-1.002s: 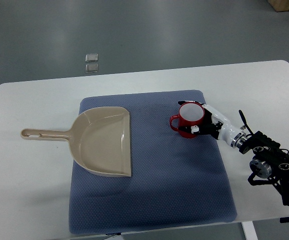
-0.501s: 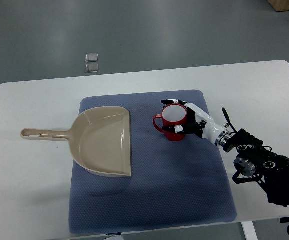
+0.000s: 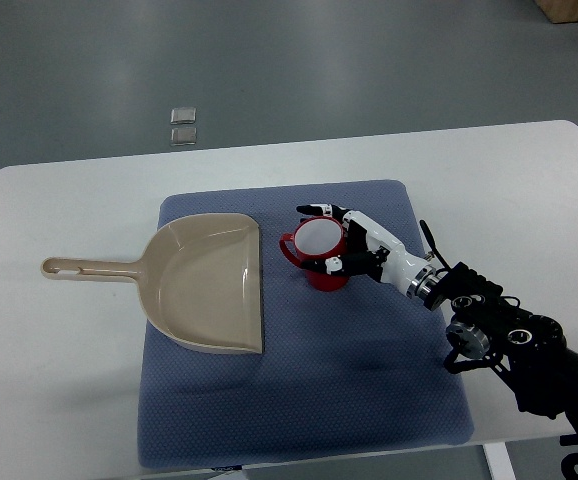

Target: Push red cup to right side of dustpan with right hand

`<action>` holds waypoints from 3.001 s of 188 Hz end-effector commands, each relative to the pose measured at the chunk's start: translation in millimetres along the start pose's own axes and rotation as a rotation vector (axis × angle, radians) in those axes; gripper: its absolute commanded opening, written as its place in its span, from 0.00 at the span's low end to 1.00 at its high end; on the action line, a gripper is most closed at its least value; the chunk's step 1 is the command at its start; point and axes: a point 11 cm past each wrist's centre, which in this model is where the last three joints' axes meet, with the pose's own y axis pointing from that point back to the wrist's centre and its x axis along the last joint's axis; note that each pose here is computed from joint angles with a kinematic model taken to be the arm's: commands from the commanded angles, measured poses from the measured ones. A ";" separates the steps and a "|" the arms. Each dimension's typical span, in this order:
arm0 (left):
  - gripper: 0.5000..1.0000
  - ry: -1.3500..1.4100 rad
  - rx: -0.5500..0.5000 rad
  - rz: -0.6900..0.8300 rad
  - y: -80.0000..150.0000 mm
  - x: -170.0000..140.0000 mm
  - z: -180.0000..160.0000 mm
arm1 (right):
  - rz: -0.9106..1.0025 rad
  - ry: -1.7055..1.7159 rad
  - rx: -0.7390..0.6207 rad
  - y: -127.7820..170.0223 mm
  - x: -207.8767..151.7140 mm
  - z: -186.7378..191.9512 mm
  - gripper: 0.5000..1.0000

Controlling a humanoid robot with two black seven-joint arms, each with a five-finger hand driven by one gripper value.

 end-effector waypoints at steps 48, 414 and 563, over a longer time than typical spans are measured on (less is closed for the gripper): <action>1.00 0.000 0.000 -0.001 0.0 -0.2 0.0 | -0.023 -0.003 0.001 -6.0 -17.6 3.8 0.86; 1.00 0.000 0.000 -0.002 0.0 -0.8 0.1 | -0.027 -0.022 0.043 -13.0 -18.0 -12.5 0.86; 1.00 0.000 0.000 -0.005 0.0 -1.8 0.2 | 0.272 -0.533 0.139 -8.2 65.3 -58.9 0.87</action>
